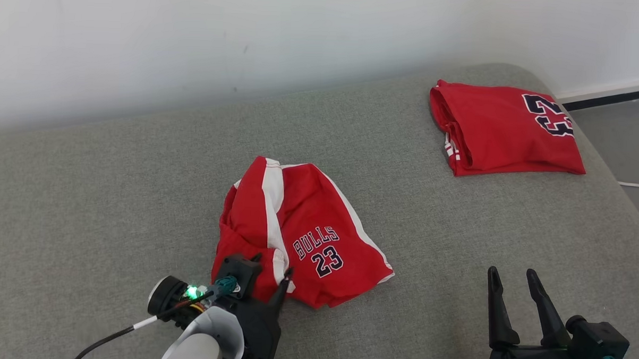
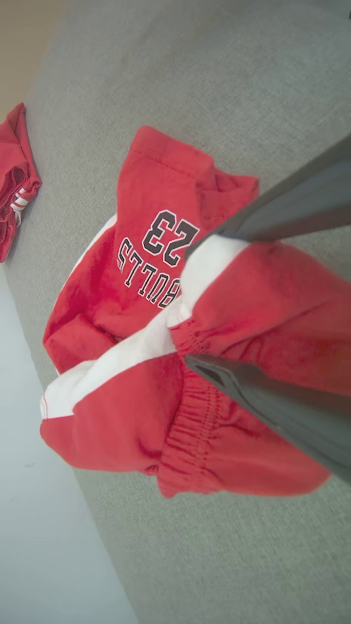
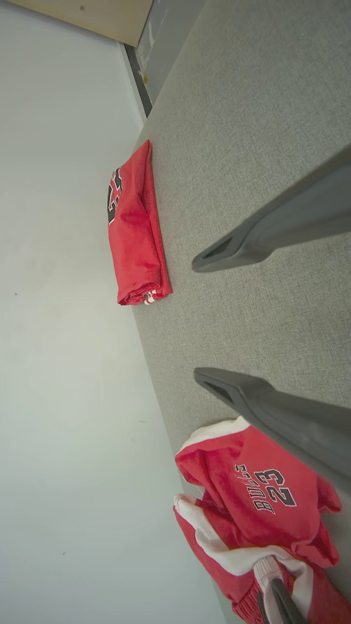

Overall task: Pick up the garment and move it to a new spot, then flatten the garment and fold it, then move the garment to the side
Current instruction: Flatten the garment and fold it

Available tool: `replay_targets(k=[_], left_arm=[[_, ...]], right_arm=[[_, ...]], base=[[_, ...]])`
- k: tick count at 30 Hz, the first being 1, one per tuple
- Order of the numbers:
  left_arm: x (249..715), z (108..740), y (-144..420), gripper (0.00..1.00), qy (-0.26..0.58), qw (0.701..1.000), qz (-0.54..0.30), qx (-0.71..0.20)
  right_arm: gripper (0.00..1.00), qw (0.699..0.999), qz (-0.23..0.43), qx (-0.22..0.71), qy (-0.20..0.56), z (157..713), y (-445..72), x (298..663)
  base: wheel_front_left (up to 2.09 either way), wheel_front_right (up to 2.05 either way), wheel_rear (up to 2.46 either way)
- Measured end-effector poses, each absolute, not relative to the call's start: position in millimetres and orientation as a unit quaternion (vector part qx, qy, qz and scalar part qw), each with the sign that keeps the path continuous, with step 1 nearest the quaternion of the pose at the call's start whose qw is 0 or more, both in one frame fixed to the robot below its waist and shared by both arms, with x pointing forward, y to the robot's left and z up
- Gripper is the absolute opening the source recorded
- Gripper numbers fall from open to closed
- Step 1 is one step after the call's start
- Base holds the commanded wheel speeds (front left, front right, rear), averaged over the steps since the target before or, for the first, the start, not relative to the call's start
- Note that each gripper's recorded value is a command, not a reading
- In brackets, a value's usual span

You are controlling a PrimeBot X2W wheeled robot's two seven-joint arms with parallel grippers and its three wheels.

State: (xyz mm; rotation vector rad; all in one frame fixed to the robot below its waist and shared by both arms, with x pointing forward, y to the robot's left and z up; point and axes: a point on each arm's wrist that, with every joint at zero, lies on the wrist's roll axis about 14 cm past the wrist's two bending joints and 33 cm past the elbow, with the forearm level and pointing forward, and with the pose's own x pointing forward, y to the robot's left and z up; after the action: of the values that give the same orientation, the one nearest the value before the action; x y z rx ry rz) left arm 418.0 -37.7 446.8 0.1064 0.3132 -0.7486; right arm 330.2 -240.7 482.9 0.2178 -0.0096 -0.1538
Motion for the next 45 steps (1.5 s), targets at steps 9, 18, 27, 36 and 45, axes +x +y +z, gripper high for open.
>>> replay_targets(k=[9,18,27,36,45], left_arm=[[427.7,460.6,-8.0,0.0,0.112,0.946,-0.306,-0.006],[411.7,456.2,57.5,0.0,0.084,0.976,-0.179,-0.087],[375.0,427.4,94.3,1.0,0.113,0.981,-0.111,-0.112],[387.7,481.6,131.7,1.0,0.017,0.992,-0.069,-0.102],[377.9,518.6,177.4,1.0,-0.049,0.997,-0.032,-0.054]], right_arm=[[1.0,0.991,-0.069,0.111,-0.008,483.4,-236.0,336.8],[1.0,0.993,-0.026,0.115,-0.006,483.9,-209.7,353.4],[1.0,0.994,0.01,0.113,-0.005,486.7,-188.5,368.2],[1.0,0.994,0.021,0.11,-0.006,489.8,-182.8,369.1],[1.0,0.994,0.024,0.11,-0.013,494.6,-182.1,364.8]], base=[[0.0,0.0,0.0],[0.0,0.0,0.0],[0.0,0.0,0.0],[0.0,0.0,0.0],[0.0,0.0,0.0]])
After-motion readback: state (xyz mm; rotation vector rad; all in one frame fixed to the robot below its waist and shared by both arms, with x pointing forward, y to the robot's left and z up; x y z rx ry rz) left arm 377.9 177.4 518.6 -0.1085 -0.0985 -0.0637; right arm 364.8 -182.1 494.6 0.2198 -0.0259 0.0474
